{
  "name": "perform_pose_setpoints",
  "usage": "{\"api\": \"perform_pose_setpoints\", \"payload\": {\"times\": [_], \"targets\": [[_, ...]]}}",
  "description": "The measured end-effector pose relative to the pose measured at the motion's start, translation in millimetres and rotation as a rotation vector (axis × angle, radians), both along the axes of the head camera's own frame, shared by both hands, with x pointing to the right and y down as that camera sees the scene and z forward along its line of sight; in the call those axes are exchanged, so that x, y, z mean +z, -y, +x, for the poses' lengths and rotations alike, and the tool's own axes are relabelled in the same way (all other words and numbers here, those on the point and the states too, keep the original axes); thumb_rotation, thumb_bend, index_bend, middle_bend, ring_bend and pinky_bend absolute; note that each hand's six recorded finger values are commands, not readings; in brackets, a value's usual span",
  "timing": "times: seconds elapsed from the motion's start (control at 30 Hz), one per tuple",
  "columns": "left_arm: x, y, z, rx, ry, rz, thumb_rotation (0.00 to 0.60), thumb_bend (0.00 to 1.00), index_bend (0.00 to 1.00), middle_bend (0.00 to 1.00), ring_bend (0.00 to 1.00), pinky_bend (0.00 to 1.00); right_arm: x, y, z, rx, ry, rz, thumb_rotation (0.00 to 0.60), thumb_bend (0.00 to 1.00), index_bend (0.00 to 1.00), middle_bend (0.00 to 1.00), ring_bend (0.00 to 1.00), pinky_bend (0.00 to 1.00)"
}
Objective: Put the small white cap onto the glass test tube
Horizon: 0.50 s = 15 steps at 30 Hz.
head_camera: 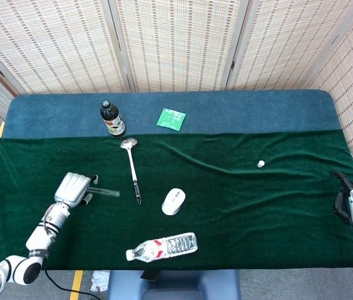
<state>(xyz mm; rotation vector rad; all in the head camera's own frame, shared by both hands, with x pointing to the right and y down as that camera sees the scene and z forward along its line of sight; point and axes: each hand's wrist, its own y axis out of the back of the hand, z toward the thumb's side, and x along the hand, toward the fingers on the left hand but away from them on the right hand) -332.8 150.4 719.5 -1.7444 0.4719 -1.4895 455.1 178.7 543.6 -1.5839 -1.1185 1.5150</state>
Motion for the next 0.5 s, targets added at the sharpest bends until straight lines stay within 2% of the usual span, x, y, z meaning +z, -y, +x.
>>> {"api": "perform_pose_setpoints", "payload": {"times": [0.5], "targets": [[23.2, -0.1, -4.0, -0.05, 0.041, -0.029, 0.6, 0.34, 0.48, 0.86, 0.83, 0.8, 4.2, 1.6, 3.0, 0.013, 0.002, -0.012, 0.6, 0.39, 0.21, 0.3, 0.42, 0.5]]}}
